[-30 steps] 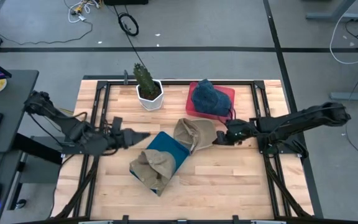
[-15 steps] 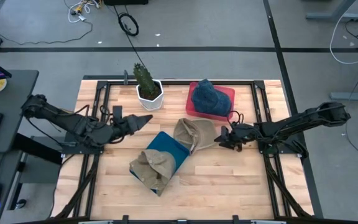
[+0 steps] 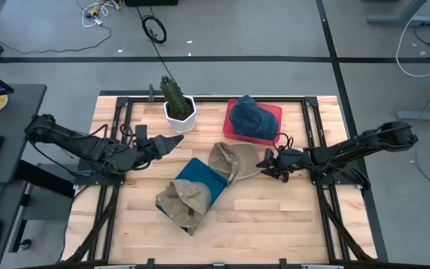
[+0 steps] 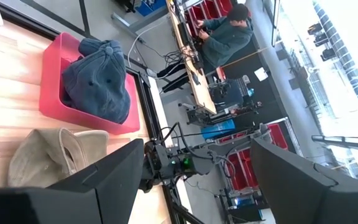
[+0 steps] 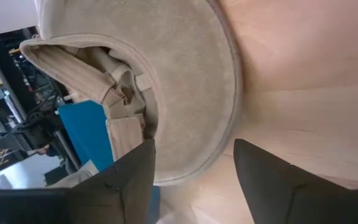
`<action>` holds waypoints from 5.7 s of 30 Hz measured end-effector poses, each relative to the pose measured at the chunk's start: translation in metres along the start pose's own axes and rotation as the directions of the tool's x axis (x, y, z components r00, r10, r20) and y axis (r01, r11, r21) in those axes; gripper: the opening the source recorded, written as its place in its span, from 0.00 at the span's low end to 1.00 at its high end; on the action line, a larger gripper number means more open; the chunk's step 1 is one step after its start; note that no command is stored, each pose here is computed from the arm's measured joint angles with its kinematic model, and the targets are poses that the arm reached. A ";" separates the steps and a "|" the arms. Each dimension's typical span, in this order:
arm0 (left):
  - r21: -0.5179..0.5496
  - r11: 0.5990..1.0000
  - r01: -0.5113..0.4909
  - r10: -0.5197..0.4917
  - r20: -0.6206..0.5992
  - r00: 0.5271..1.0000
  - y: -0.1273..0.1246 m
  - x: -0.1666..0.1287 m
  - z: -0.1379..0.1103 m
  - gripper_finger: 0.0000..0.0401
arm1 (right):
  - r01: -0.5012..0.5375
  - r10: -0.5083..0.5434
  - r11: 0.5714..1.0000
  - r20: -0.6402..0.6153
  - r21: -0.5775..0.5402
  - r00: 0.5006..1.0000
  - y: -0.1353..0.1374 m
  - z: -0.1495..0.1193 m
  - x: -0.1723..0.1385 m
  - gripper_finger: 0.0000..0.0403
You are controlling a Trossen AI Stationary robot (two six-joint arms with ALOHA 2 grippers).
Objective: Pick & Place hat
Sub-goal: Put the brown cap into the blue bin
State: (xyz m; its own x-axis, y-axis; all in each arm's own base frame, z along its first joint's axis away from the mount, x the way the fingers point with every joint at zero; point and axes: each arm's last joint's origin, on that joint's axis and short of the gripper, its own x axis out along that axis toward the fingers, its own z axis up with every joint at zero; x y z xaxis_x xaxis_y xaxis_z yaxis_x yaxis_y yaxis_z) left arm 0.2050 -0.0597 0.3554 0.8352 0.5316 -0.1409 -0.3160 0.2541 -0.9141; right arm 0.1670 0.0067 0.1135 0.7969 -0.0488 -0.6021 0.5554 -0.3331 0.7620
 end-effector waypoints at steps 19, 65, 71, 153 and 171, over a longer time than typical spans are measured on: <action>0.017 1.000 -0.009 0.009 -0.005 1.000 0.001 0.000 -0.001 0.74 | -0.019 0.017 0.999 0.055 0.038 0.998 -0.004 0.002 0.017 0.33; -0.071 0.997 -0.015 0.007 -0.117 0.993 0.003 -0.001 -0.004 0.74 | -0.672 0.750 0.634 0.090 -0.383 0.656 0.070 -0.012 -0.051 0.02; 0.022 0.999 0.038 -0.036 -0.087 0.996 -0.003 0.003 0.000 0.74 | -0.747 0.810 0.556 0.035 -0.365 0.585 0.076 -0.015 -0.061 0.02; 0.784 0.525 0.332 -0.373 -0.139 0.918 -0.016 0.090 -0.017 0.03 | -0.825 0.806 0.474 -0.227 -0.307 0.547 0.106 -0.033 -0.072 0.28; 0.989 0.065 0.132 -0.381 -0.098 0.920 -0.052 0.065 -0.021 0.03 | -0.883 0.740 0.436 -0.488 -0.174 0.462 0.107 -0.041 -0.079 0.81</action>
State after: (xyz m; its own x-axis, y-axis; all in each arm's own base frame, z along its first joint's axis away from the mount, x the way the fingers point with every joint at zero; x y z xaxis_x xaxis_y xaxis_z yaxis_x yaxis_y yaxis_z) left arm 0.2848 -0.0550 0.3859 0.9323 0.3132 0.1811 -0.3555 0.8860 0.2979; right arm 0.1733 0.0138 0.2520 0.8956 0.1903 0.4022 -0.4198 0.0618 0.9055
